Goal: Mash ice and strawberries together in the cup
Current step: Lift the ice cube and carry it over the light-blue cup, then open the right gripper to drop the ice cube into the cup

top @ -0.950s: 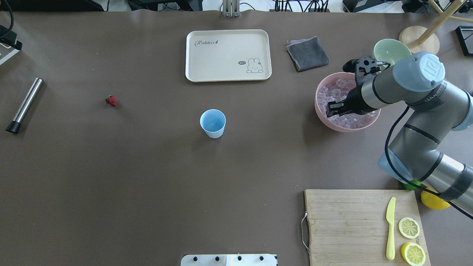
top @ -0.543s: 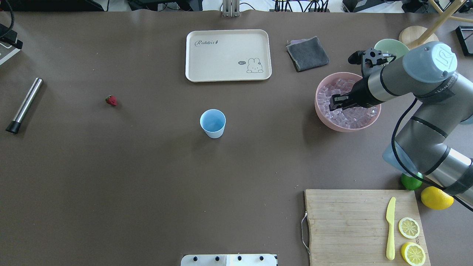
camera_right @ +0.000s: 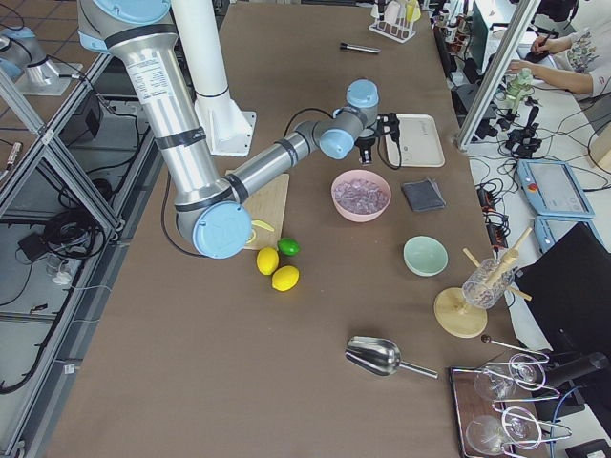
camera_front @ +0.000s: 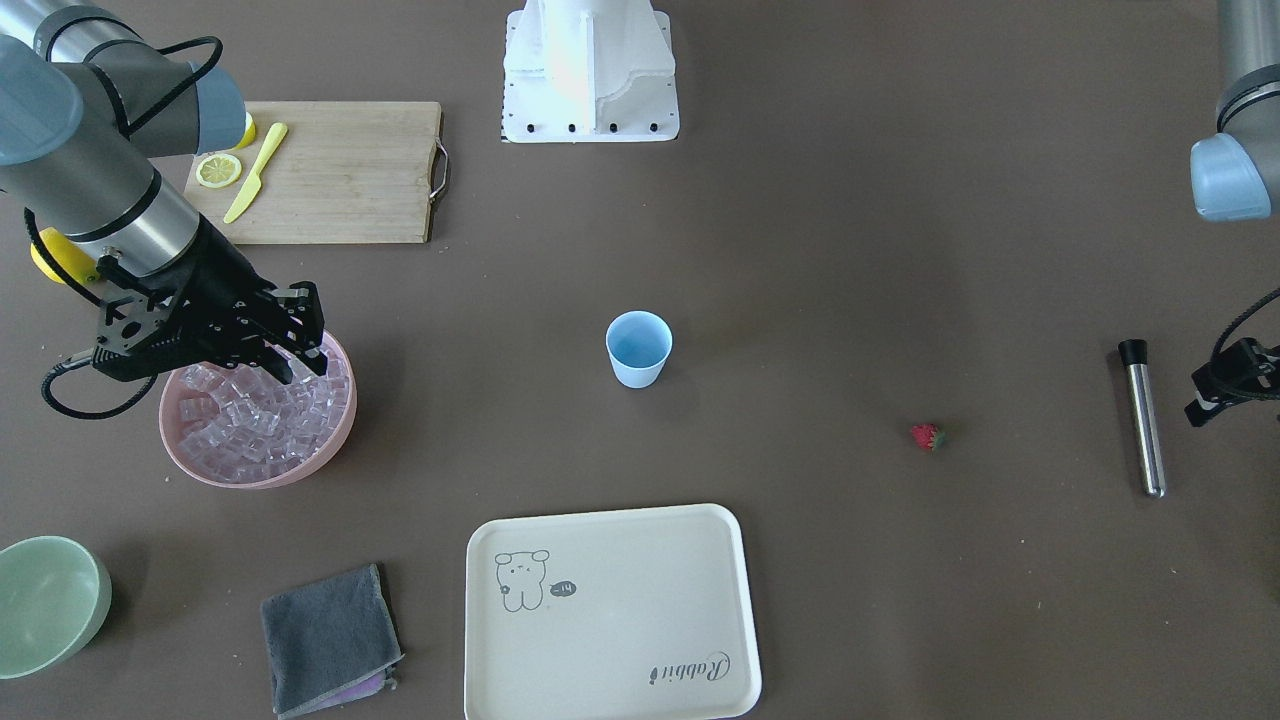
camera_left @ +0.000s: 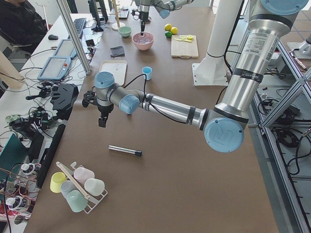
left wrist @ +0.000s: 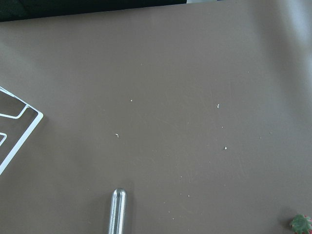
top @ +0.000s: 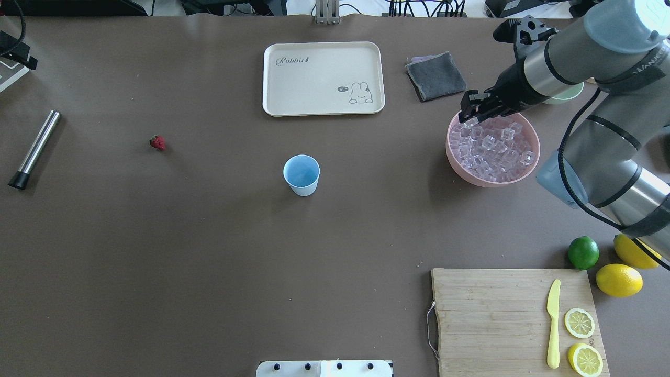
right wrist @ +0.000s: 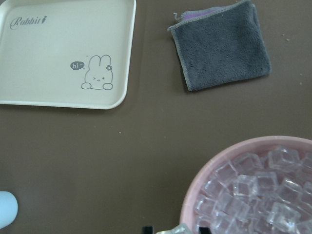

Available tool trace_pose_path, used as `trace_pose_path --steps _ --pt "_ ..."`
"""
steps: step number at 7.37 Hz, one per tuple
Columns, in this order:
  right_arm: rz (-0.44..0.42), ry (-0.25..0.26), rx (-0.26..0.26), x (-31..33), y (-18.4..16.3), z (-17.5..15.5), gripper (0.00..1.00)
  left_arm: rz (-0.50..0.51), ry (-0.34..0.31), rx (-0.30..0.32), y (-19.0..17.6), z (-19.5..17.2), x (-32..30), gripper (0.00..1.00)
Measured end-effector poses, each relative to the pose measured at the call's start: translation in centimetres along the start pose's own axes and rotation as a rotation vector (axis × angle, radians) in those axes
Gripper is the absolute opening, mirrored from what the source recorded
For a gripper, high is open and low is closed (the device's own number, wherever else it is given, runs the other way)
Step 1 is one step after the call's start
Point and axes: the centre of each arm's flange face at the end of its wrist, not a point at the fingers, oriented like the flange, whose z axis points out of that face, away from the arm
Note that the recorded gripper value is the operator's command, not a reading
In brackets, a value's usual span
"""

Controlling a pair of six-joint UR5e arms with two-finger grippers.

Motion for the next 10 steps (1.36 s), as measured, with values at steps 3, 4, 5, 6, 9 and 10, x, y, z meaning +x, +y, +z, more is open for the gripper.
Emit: trace_pose_path --steps 3,4,5,6,9,10 --pt "0.045 0.063 0.048 -17.0 -0.3 2.0 0.0 0.001 0.007 -0.008 -0.3 0.6 1.2 0.98" --pt "0.069 0.067 0.065 -22.9 -0.3 3.6 0.0 0.003 0.007 -0.011 -0.3 0.9 1.4 0.98" --pt "0.092 0.076 0.075 -28.6 -0.5 5.3 0.0 0.005 0.008 -0.017 -0.4 1.3 1.8 0.98" --pt "0.1 0.089 0.088 -32.6 0.0 7.2 0.0 0.005 0.009 -0.024 -0.6 1.7 2.2 0.98" --pt "0.033 0.094 0.102 -32.5 2.0 11.2 0.0 0.007 0.013 -0.022 -0.7 2.2 2.4 0.98" --pt "0.006 0.094 0.101 -31.2 2.5 11.3 0.0 0.011 0.015 -0.018 -0.7 2.1 2.5 0.98"
